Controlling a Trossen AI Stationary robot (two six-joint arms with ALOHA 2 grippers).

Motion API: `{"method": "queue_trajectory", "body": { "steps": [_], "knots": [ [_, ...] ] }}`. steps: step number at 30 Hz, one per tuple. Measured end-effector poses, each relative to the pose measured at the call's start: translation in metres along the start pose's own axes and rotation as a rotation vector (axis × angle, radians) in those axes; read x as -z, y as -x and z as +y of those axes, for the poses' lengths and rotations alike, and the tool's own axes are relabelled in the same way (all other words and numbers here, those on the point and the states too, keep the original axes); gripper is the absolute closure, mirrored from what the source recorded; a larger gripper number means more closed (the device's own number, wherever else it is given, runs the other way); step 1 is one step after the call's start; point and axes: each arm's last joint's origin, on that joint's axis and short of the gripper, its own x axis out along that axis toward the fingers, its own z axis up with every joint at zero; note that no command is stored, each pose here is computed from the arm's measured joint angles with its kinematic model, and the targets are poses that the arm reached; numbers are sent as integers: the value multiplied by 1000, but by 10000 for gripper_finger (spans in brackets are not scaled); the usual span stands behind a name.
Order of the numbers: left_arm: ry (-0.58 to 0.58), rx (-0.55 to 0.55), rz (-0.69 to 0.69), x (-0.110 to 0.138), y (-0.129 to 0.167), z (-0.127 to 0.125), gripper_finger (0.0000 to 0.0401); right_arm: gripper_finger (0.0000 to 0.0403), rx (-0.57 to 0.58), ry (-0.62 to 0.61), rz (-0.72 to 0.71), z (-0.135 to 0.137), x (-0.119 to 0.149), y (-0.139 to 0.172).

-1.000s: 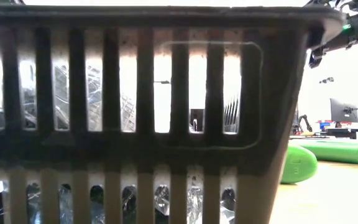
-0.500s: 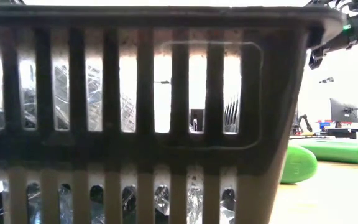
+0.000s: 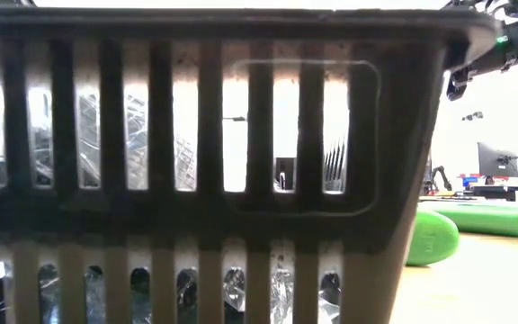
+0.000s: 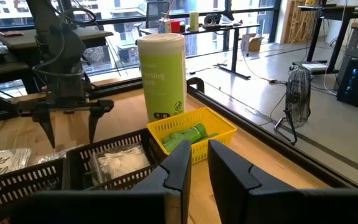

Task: Pick & Place Travel size toiletries
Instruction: Put the left white vanity pack into the top black basket

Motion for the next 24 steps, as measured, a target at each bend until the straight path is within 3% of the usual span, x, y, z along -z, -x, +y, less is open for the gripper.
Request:
{"method": "queue_trajectory", "body": {
  "steps": [6, 19, 24],
  "knots": [
    [27, -37, 9, 2, -3, 2, 63, 357, 0, 5, 1, 0, 0, 0],
    [46, -12, 14, 4, -16, 5, 64, 357, 3, 15, 24, 0, 3, 0],
    [46, -9, 17, 5, -16, 5, 83, 357, 3, 13, 24, 0, 3, 0]
  ]
}}
